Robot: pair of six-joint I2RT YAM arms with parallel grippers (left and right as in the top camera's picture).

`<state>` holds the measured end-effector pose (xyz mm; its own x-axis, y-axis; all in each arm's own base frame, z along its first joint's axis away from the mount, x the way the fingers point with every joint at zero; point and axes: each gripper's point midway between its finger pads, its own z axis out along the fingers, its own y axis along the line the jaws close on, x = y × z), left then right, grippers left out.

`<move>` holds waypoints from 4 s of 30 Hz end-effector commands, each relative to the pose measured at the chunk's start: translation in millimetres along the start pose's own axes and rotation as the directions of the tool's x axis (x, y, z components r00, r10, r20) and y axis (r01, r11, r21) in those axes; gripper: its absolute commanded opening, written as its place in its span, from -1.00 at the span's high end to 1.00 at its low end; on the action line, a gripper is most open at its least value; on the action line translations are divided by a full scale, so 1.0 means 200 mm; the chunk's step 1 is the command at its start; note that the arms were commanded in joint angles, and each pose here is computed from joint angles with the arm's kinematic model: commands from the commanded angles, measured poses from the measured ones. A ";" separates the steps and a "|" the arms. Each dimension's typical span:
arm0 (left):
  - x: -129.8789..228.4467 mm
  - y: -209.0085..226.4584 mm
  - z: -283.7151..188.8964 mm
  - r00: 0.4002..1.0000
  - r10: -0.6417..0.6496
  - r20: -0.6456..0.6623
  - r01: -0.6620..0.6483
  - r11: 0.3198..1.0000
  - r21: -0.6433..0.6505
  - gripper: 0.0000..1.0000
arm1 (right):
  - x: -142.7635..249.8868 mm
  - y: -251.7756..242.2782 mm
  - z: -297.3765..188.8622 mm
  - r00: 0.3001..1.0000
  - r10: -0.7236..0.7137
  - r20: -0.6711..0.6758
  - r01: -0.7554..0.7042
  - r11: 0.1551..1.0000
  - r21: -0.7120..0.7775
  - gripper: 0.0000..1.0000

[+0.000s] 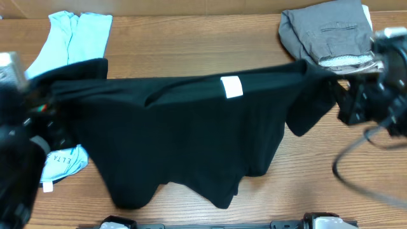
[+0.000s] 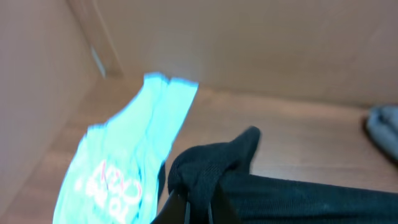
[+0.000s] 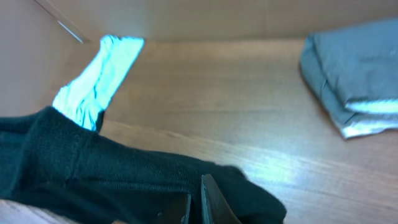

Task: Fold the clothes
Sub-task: 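Lay the black T-shirt flat at table center and release, then grasp the shirt's lower right corner with the right gripper, pull right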

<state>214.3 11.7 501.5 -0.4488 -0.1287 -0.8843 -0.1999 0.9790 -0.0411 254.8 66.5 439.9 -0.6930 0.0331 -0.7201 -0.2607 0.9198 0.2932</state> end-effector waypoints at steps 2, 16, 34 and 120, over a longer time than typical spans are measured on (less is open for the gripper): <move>0.05 0.19 0.22 0.997 -0.032 -0.076 0.004 0.939 -0.344 0.92 | 0.00 -0.35 0.24 0.988 0.089 -0.129 -0.055 0.966 0.252 0.92; 0.21 -0.04 1.32 0.964 -0.019 -0.265 -0.101 0.898 -0.428 0.92 | -0.05 -0.71 1.14 0.940 0.153 -0.304 -0.074 0.964 0.255 0.92; 0.71 -0.29 2.67 0.982 -0.064 -0.178 -0.007 0.928 -0.373 0.45 | -0.13 -0.84 2.14 0.988 0.062 -0.140 -0.036 0.983 0.183 0.78; 0.63 -0.50 1.90 0.768 0.272 -0.580 -0.249 0.961 0.121 -1.00 | 1.83 -0.13 1.29 0.617 0.342 -0.709 -0.192 0.939 0.286 0.24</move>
<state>505.8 -41.1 219.9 -0.9047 0.0586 -0.4219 0.0066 0.9923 0.1237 183.0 157.4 14.1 -0.9943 0.0486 0.0949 0.0723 0.9615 0.2652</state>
